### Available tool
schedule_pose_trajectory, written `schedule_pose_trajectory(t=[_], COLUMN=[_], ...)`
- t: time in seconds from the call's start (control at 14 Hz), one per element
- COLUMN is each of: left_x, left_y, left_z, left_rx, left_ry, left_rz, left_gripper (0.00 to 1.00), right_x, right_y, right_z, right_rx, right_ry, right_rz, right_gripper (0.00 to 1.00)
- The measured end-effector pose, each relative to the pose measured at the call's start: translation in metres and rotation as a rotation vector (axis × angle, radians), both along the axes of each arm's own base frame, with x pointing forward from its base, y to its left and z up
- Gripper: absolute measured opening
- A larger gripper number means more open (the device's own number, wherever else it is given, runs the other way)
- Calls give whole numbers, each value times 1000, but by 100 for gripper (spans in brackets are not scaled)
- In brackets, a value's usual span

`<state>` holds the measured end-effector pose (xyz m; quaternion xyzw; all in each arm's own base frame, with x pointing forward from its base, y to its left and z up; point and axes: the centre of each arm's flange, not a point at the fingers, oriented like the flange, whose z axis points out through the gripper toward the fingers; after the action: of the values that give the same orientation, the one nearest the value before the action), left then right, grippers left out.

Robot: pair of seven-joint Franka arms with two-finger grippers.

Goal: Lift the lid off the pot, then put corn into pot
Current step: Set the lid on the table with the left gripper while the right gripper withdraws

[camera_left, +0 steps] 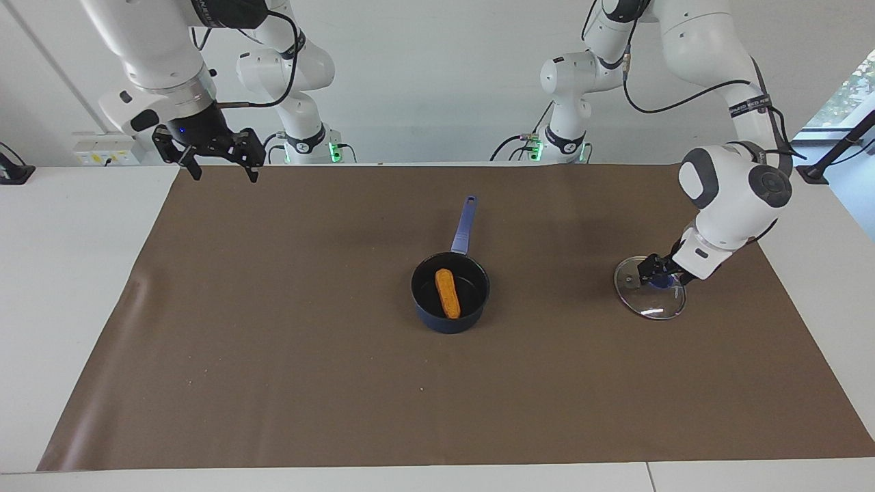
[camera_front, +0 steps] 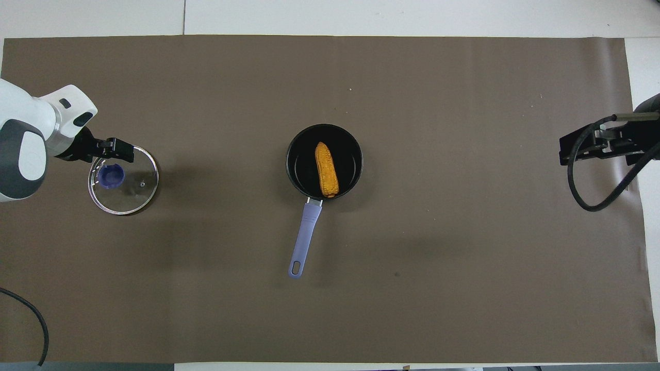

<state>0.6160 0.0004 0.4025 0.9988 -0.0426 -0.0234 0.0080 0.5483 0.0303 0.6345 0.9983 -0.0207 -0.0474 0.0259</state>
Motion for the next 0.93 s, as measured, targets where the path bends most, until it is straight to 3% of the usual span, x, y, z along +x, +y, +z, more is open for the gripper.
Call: schedule_pose_trajectory(t=[0.14, 0.29, 0.43, 0.57, 0.71, 0.93], left_x=[5, -1, -24, -52, -72, -85], left_y=[-28, -42, -44, -43, -42, -42], left_z=[53, 99, 140, 174, 189, 180], left_rx=[4, 8, 15, 23, 28, 33], left_ry=[0, 12, 28, 52, 68, 100], left_rz=[19, 15, 12, 12, 13, 13], left_gripper=[100, 100, 100, 100, 100, 100], right_x=[-3, -4, 1, 2, 3, 2], right_y=[9, 9, -2, -17, -20, -18], right_z=[-17, -24, -26, -29, -32, -36], right_rx=[-2, -1, 4, 5, 6, 6], right_ry=[27, 3, -42, -43, -38, -26], right_rz=[17, 23, 40, 39, 42, 46], right_gripper=[100, 100, 100, 100, 100, 100])
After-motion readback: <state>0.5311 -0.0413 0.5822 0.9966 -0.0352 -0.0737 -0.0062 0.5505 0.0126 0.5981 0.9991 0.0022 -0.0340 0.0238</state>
